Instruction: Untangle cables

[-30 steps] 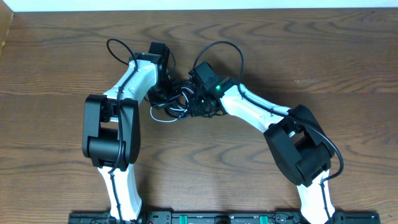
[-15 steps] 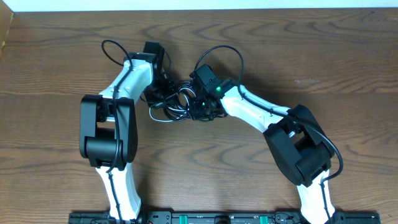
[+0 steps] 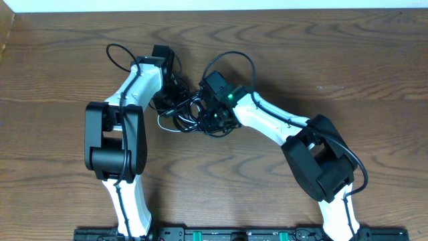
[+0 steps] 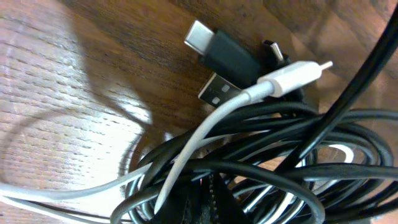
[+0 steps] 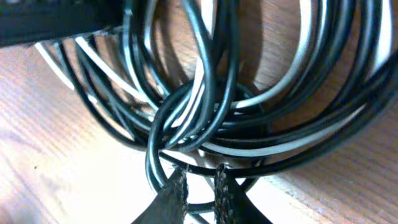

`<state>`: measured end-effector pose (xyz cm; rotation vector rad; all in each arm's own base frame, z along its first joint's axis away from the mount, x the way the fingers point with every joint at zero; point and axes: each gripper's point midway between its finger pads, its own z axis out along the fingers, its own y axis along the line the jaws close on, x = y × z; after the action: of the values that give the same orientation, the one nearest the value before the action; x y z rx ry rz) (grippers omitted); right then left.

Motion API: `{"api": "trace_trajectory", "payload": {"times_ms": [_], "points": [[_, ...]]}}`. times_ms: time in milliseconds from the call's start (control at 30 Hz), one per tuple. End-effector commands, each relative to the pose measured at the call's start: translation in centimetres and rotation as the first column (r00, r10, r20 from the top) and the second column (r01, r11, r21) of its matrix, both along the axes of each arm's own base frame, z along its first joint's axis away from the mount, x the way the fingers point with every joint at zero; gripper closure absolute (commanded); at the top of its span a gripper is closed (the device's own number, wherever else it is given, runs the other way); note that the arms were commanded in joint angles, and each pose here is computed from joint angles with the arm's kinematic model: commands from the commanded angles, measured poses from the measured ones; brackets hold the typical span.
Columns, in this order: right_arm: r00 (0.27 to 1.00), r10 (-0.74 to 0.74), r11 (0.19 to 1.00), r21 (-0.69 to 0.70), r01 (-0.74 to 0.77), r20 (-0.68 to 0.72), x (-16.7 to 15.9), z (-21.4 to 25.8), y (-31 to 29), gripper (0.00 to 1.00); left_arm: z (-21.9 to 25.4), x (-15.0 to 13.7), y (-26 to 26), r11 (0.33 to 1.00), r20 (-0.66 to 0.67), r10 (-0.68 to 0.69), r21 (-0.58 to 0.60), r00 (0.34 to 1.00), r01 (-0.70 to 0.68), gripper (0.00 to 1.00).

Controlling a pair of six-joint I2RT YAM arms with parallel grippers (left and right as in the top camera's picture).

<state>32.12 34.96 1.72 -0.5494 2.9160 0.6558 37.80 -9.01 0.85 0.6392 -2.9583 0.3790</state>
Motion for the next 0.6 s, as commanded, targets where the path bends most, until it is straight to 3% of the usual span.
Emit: {"api": "trace_trajectory", "payload": {"times_ms": [0, 567], "points": [[0.997, 0.054, 0.998, 0.01, -0.055, 0.06, 0.9, 0.9, 0.9, 0.86, -0.6, 0.1, 1.3, 0.999, -0.011, 0.032, 0.041, 0.999, -0.032, 0.92], [0.984, 0.051, 0.996, 0.063, -0.063, 0.168, 2.5, 1.9, 2.8, 0.87, -0.6, 0.1, 1.3, 0.999, -0.011, 0.032, 0.042, 0.999, -0.031, 0.92]]}}
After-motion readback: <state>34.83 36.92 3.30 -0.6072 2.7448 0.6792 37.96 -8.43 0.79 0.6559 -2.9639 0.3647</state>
